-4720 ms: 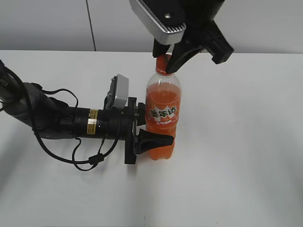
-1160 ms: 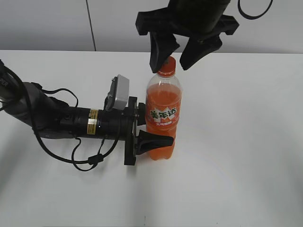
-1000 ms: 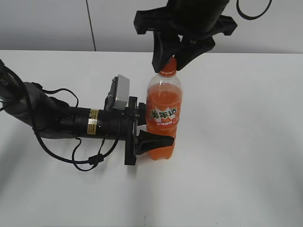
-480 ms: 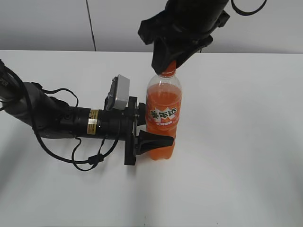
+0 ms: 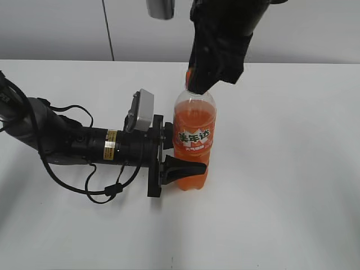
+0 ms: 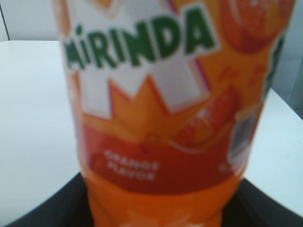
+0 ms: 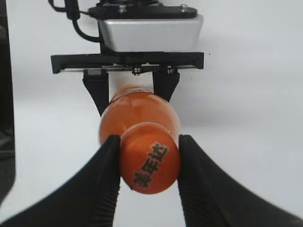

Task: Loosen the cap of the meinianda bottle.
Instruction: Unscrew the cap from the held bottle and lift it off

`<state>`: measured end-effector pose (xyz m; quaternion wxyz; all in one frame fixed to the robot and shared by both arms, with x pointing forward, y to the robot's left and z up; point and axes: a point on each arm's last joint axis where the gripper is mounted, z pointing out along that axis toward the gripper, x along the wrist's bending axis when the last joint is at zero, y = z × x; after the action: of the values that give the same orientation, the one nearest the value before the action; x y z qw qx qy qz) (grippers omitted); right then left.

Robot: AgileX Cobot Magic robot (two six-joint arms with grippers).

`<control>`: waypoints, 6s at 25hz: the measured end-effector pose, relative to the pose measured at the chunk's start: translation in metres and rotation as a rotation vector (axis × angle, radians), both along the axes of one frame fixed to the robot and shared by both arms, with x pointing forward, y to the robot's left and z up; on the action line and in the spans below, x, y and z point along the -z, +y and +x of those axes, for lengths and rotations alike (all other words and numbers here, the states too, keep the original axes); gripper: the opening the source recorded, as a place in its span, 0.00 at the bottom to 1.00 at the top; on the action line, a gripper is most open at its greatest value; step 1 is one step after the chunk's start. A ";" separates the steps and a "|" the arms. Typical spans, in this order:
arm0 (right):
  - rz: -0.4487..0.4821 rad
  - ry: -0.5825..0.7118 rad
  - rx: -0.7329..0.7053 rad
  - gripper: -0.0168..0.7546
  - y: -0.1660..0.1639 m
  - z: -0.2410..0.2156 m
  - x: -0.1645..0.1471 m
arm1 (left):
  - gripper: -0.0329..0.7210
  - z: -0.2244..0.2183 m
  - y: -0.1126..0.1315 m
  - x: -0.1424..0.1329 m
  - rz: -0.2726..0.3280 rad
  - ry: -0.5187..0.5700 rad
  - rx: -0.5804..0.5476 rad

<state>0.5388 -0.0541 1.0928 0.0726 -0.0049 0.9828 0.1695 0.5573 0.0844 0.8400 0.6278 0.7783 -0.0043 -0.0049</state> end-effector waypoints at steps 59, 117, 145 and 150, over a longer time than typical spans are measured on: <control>-0.020 -0.177 -0.529 0.59 0.005 -0.002 -0.001 | 0.58 0.000 0.001 0.000 0.002 -0.003 0.002; 0.181 0.368 1.082 0.73 0.006 -0.009 -0.007 | 0.58 0.000 0.000 -0.001 -0.001 -0.003 0.004; 0.160 0.318 1.077 0.69 0.004 -0.007 -0.006 | 0.58 0.000 0.000 -0.001 -0.001 -0.003 0.004; 0.155 0.316 1.049 0.69 0.010 -0.012 -0.006 | 0.58 0.000 0.000 -0.001 -0.001 -0.003 0.004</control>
<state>0.5263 -0.0446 1.0985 -0.0011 0.5163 0.8370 0.1813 0.5574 0.0845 0.8408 0.6284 0.7779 -0.0069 -0.0049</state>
